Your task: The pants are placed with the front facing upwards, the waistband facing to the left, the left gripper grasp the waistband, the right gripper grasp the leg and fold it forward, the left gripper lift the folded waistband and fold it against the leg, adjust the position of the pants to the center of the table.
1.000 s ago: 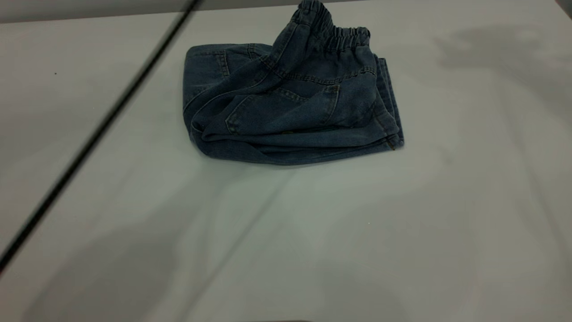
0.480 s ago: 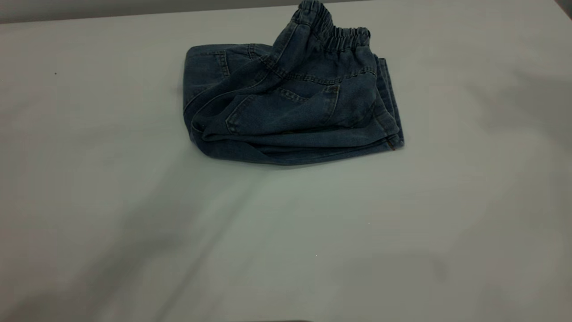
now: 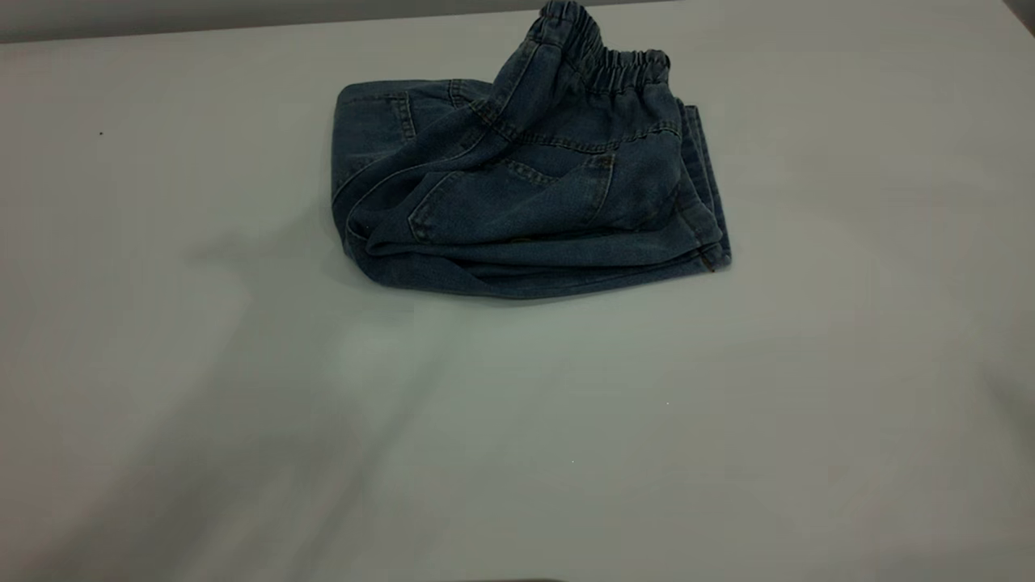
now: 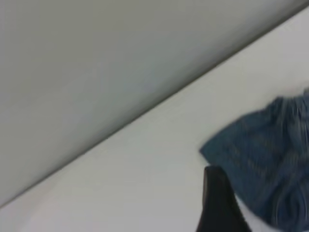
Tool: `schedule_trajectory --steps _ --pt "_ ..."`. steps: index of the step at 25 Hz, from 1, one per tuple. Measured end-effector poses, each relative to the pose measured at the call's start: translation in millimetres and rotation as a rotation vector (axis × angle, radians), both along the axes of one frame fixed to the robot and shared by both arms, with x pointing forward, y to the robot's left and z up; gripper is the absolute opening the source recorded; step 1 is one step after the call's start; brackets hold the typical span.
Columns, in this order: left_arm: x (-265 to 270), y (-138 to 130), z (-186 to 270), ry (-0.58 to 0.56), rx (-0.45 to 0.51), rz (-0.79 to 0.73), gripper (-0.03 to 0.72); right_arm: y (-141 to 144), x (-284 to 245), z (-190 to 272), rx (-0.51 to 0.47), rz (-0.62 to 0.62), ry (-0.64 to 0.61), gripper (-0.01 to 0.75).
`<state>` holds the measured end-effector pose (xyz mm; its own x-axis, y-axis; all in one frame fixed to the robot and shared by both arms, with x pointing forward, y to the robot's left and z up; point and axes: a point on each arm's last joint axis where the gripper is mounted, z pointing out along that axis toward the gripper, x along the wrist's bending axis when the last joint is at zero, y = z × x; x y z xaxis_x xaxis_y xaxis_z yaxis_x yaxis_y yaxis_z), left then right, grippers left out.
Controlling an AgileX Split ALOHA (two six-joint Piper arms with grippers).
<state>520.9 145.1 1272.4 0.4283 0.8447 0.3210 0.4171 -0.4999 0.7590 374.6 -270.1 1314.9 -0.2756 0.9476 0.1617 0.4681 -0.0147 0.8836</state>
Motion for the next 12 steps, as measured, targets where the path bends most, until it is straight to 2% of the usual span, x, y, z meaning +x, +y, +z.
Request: schedule_trajectory --steps 5,12 --pt "-32.9 19.7 -2.9 0.036 -0.034 0.011 0.393 0.4 -59.3 -33.2 -0.003 0.0 0.003 0.514" --pt "-60.7 37.8 -25.5 0.1 -0.006 0.017 0.393 -4.1 -110.3 -106.5 -0.044 -0.041 0.054 0.514"
